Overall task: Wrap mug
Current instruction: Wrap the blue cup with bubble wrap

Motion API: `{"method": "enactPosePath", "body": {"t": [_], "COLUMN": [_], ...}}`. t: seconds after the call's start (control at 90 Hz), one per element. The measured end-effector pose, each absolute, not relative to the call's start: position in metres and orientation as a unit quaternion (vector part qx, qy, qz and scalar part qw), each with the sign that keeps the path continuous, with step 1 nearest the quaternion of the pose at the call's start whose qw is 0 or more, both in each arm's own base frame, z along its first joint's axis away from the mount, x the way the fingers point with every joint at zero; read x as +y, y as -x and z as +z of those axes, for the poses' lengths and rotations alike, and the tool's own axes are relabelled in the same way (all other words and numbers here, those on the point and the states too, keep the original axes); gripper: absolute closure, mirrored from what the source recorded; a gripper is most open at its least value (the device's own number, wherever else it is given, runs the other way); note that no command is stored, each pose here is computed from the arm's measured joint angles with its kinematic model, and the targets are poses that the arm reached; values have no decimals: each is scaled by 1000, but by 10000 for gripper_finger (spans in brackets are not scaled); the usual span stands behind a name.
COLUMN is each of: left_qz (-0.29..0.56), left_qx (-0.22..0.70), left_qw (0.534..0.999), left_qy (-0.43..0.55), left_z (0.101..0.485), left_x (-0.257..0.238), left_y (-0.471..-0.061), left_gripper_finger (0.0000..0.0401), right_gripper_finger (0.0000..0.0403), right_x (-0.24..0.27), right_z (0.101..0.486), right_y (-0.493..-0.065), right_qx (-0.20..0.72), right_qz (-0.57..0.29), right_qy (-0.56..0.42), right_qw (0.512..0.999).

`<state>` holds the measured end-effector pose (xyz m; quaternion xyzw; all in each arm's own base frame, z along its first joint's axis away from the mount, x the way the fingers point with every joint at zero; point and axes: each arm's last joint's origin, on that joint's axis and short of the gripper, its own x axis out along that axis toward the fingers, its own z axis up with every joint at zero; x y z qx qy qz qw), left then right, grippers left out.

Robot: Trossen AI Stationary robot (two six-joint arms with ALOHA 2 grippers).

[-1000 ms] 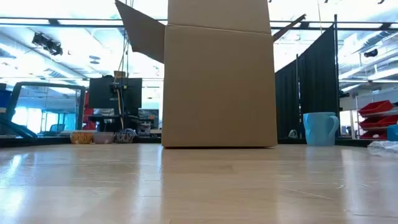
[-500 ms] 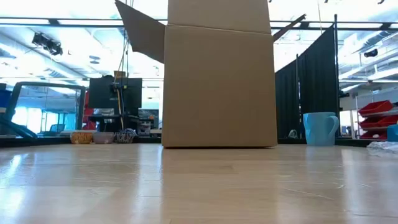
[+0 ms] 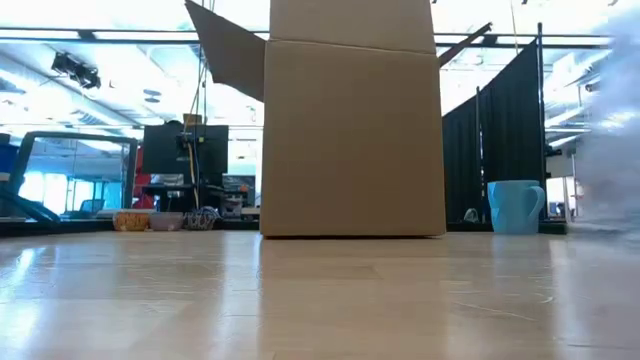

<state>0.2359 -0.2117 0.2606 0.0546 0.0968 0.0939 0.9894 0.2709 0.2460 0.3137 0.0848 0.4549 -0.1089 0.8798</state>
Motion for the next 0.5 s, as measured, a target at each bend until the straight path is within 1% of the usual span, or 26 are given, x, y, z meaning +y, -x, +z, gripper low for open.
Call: {"method": "enactPosePath", "body": {"t": [0.1, 0.189, 0.367, 0.5], "left_qz": [94, 94, 96, 95], "left_qx": [91, 86, 82, 83], "left_qw": [990, 991, 991, 991], "left_qy": [-55, -50, -45, -41], "left_z": [263, 266, 270, 271], "left_x": [-211, -210, -208, -205], "left_y": [-237, -236, -235, -238], "left_gripper_finger": [254, 254, 254, 254], "right_gripper_finger": [403, 403, 403, 403], "right_x": [227, 215, 207, 213], "right_z": [342, 362, 400, 423], "right_y": [-275, -280, -282, -269], "right_qx": [375, 320, 221, 160], "right_qz": [-111, -104, -53, -9], "right_qy": [-61, -43, -30, -9], "right_qw": [918, 941, 973, 987]}}
